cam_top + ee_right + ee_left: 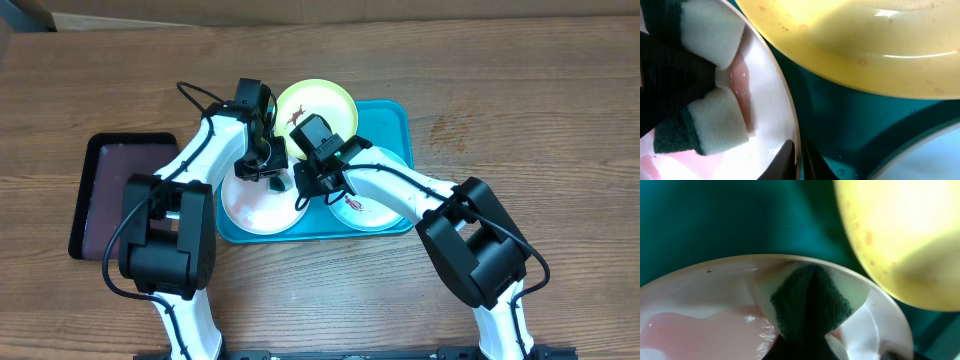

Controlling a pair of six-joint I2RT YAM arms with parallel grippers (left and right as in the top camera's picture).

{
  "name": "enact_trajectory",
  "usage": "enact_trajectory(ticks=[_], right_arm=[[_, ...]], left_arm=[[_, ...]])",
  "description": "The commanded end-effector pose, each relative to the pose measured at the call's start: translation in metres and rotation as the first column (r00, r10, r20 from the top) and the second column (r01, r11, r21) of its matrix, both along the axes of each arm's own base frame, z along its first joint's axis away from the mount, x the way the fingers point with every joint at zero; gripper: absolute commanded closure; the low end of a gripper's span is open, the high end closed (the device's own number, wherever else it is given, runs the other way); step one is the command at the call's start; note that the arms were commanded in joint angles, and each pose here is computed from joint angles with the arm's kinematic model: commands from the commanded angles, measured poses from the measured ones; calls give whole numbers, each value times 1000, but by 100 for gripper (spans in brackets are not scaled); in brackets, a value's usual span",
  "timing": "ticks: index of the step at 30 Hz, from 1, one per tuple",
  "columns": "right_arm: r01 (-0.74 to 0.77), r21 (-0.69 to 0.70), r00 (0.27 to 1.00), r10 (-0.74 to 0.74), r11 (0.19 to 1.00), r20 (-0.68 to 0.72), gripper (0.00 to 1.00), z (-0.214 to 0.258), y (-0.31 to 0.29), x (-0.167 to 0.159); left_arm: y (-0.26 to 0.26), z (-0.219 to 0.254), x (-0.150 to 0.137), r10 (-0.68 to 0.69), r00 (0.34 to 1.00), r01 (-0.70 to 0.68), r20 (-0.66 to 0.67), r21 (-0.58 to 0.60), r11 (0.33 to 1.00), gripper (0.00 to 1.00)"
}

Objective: Clean dirty plates on tray and stack at the side
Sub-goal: 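Scrub the white plate with the left gripper's sponge while the right holds it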

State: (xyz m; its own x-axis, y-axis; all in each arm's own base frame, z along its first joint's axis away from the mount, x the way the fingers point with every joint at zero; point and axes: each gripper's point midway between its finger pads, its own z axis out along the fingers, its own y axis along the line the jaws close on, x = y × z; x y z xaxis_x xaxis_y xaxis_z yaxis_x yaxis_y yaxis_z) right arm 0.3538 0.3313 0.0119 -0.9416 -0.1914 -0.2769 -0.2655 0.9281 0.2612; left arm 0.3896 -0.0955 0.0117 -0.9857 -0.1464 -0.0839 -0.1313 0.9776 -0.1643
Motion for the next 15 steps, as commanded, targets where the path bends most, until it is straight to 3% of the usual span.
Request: enact_trajectory(ticks=[1, 4, 7, 9, 15], right_arm=[[12, -21, 1000, -12, 1000, 0, 91, -6, -6, 2], [12, -22, 1000, -12, 1000, -2, 91, -6, -6, 2], [12, -22, 1000, -12, 1000, -1, 91, -6, -6, 2], [12, -22, 1000, -12, 1000, -1, 91, -6, -6, 2], [12, -22, 1000, -12, 1000, -1, 95, -6, -6, 2]], left_arm=[[39, -17, -9, 72, 997, -68, -20, 177, 982, 96], [77, -14, -18, 175, 984, -161, -7, 369, 915, 96], [109, -3, -29, 306, 951, -285, 50, 529, 799, 96], [119, 3, -31, 330, 941, -312, 77, 576, 756, 95], [129, 25, -26, 318, 943, -308, 101, 632, 711, 96]])
